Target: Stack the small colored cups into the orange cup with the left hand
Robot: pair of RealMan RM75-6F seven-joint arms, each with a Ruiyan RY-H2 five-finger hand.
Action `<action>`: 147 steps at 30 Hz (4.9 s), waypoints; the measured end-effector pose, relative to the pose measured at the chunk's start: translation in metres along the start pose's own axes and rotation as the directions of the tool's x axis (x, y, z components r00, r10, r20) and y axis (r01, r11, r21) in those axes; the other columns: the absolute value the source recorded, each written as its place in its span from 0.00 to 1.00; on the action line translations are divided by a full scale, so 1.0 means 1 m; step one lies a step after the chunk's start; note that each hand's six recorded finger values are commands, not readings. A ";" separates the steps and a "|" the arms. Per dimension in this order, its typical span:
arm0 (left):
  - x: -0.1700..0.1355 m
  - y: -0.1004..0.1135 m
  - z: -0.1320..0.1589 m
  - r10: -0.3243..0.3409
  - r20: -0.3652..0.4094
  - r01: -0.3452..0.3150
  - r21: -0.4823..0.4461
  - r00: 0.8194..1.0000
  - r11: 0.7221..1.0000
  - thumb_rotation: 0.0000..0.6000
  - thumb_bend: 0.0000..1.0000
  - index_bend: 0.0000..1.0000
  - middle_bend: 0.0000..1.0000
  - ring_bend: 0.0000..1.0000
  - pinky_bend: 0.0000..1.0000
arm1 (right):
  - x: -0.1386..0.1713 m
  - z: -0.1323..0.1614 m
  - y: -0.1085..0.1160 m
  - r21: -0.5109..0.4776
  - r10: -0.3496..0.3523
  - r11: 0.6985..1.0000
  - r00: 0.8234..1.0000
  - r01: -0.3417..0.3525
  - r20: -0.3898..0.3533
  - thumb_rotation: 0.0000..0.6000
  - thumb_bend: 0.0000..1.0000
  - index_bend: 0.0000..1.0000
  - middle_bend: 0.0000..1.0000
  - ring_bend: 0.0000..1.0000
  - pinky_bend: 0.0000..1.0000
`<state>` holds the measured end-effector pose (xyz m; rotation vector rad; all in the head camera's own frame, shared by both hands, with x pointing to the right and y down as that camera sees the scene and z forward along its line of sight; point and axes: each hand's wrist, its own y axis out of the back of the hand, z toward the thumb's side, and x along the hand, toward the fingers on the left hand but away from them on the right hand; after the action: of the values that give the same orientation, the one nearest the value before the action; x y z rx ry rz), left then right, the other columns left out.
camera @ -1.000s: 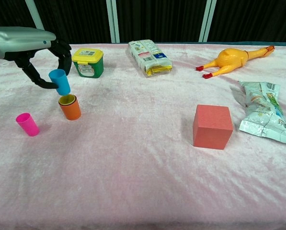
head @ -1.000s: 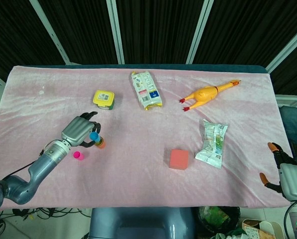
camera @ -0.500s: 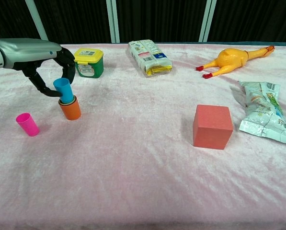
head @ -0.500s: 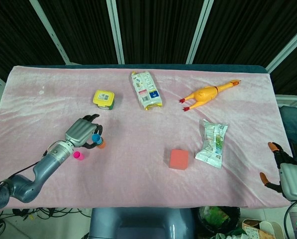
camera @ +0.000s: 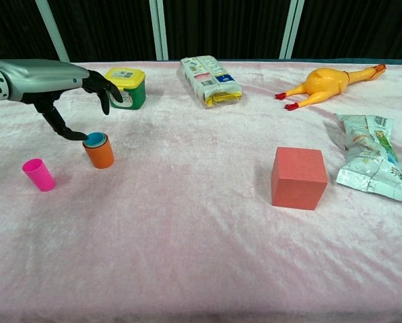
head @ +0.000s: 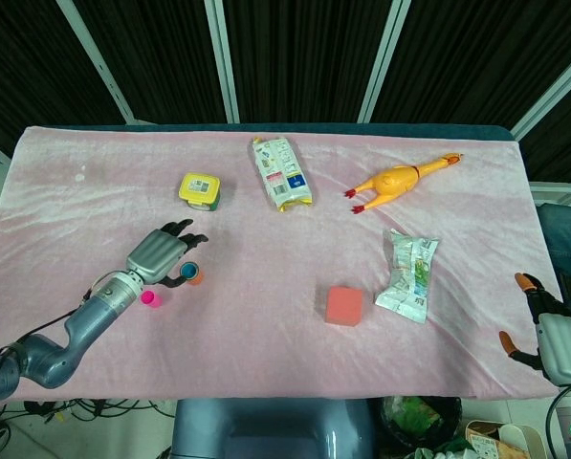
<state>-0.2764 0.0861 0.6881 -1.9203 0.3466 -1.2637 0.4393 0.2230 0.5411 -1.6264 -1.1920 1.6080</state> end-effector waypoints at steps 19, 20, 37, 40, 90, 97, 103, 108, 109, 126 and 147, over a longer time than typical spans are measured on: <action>-0.097 -0.030 -0.026 -0.004 -0.083 0.005 0.009 0.997 1.000 1.00 0.25 0.24 0.34 0.00 0.14 | 0.001 0.002 -0.001 0.000 0.000 1.000 1.000 0.000 -0.003 1.00 0.26 0.03 0.06 0.16 0.21; -0.097 -0.032 -0.026 -0.007 -0.085 0.008 0.011 0.996 1.000 1.00 0.25 0.24 0.34 0.00 0.14 | 0.001 0.002 -0.001 0.000 0.000 1.000 1.000 0.000 -0.003 1.00 0.26 0.03 0.06 0.16 0.21; -0.078 -0.064 -0.030 -0.056 -0.085 0.055 -0.017 0.995 0.998 1.00 0.25 0.35 0.40 0.00 0.14 | 0.001 0.000 0.000 -0.002 -0.001 1.000 1.000 0.001 0.001 1.00 0.26 0.03 0.06 0.16 0.21; -0.075 -0.065 -0.029 -0.051 -0.081 0.049 -0.018 0.995 0.999 1.00 0.25 0.38 0.43 0.01 0.14 | 0.001 0.000 0.000 -0.003 0.000 1.000 1.000 0.000 0.001 1.00 0.26 0.03 0.06 0.16 0.21; -0.023 0.037 -0.017 0.082 -0.043 -0.085 -0.068 0.996 0.994 1.00 0.35 0.51 0.54 0.08 0.17 | 0.001 0.002 -0.002 0.000 0.006 1.000 1.000 -0.006 -0.002 1.00 0.27 0.03 0.06 0.16 0.21; -0.010 0.028 -0.003 0.058 -0.016 -0.059 -0.090 0.998 0.994 1.00 0.35 0.51 0.54 0.08 0.17 | 0.000 0.000 -0.001 -0.003 0.006 1.000 1.000 -0.006 0.004 1.00 0.26 0.03 0.06 0.16 0.21; -0.007 0.015 -0.004 0.030 -0.019 -0.031 -0.091 0.999 0.995 1.00 0.35 0.51 0.54 0.08 0.17 | 0.000 0.000 -0.001 -0.004 0.007 1.000 1.000 -0.007 0.004 1.00 0.26 0.03 0.06 0.16 0.21; -0.006 0.007 -0.005 0.015 -0.021 -0.017 -0.093 1.000 0.996 1.00 0.35 0.51 0.54 0.08 0.17 | 0.000 0.000 -0.001 -0.003 0.007 1.000 1.000 -0.007 0.005 1.00 0.26 0.03 0.06 0.16 0.21; -0.006 0.006 -0.005 0.012 -0.021 -0.014 -0.094 1.000 0.996 1.00 0.35 0.51 0.54 0.08 0.17 | 0.000 0.000 -0.001 -0.003 0.007 1.000 1.000 -0.007 0.005 1.00 0.26 0.03 0.06 0.16 0.21; -0.002 -0.007 -0.011 -0.007 -0.040 0.004 -0.071 0.999 0.997 1.00 0.30 0.30 0.39 0.05 0.15 | 0.000 -0.001 -0.001 -0.003 0.011 1.000 1.000 -0.011 0.007 1.00 0.26 0.03 0.06 0.16 0.21; -0.058 0.031 -0.026 0.163 -0.117 -0.166 -0.018 0.980 0.986 1.00 0.13 0.07 0.13 0.00 0.12 | 0.000 0.000 0.000 0.012 0.001 1.000 1.000 -0.001 0.002 1.00 0.26 0.03 0.06 0.16 0.21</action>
<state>-0.3199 0.0888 0.6322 -1.8053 0.5738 -1.2678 0.4394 0.2226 0.5410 -1.6183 -1.1807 1.6153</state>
